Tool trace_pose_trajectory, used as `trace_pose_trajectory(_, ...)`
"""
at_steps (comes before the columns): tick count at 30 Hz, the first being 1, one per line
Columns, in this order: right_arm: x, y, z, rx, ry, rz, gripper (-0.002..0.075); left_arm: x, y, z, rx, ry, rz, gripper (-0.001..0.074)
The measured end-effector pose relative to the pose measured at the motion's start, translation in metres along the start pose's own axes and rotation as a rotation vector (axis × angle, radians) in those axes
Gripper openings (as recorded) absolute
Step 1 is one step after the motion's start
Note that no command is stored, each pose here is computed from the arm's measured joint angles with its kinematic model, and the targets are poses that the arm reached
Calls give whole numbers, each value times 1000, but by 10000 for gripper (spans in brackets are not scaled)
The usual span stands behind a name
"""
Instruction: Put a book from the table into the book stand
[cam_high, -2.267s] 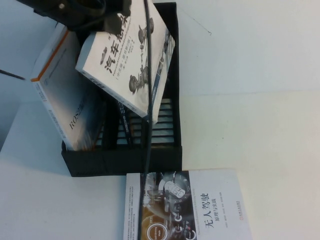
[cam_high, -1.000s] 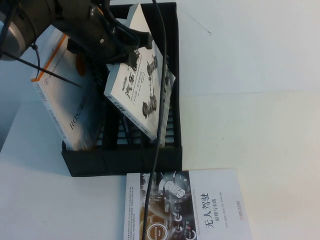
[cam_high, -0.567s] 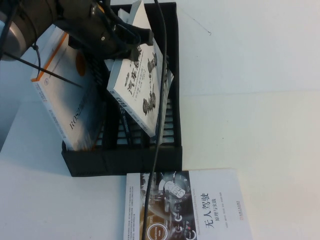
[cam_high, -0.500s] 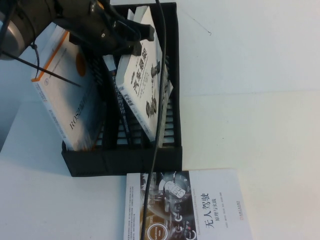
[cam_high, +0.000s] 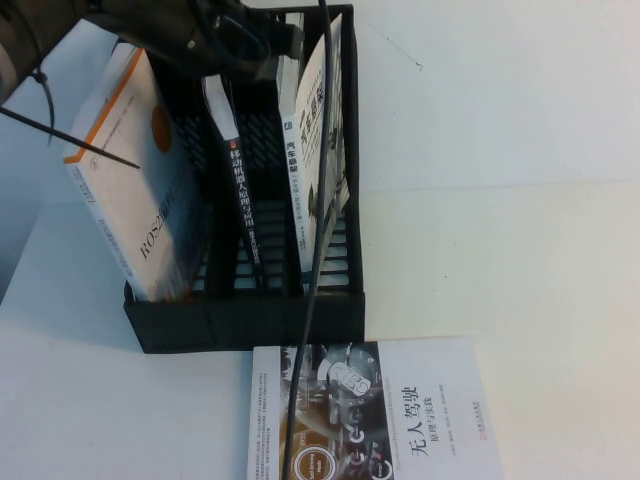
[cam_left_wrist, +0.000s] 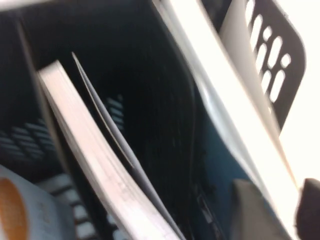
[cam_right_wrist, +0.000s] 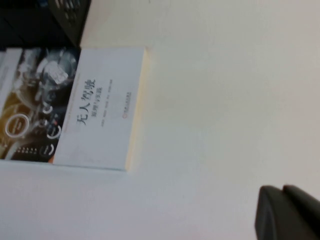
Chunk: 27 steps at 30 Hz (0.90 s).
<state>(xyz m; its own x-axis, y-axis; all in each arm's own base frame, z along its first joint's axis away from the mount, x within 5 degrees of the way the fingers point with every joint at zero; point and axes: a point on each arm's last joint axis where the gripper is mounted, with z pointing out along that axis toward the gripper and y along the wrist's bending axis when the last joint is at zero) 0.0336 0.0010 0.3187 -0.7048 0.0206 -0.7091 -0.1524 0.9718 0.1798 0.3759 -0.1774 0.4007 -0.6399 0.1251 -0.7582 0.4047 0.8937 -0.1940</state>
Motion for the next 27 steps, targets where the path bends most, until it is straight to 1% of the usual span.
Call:
trace_pose_trajectory(3,1,-7,-16,-11,-84,-14,0,-6,-2,-24,-13,-49,33,90)
trace_pose_trajectory(5,2,-11,-23,-5,-130,-17,0,-11,-5,-45,-22,-92,50,38)
trace_pose_trajectory(7,3,-15,-27,10,-162,-22,0,-14,-7,-66,-23,-129,59,17)
trace_pose_trajectory(10,1,-18,-28,44,-187,-34,0,-17,-13,-101,-19,-192,99,4)
trace_pose_trajectory(13,0,-20,-28,70,-205,-43,0,-17,-18,-139,-15,-284,187,2)
trace_pose_trajectory(16,-1,-21,-28,77,-210,-46,0,-5,-26,-172,30,-393,281,2)
trace_pose_trajectory(18,-1,-21,-28,78,-211,-46,0,8,-29,-196,51,-476,320,1)
trace_pose_trajectory(20,-1,-21,-28,79,-212,-48,0,28,-28,-209,51,-533,334,0)
trace_pose_trajectory(22,-1,-21,-28,80,-212,-50,0,49,-24,-213,30,-565,347,0)
trace_pose_trajectory(24,-1,-21,-28,81,-212,-52,0,74,-18,-209,7,-578,345,-1)
trace_pose_trajectory(27,-1,-21,-28,79,-211,-50,0,108,-7,-207,-44,-663,324,-1)
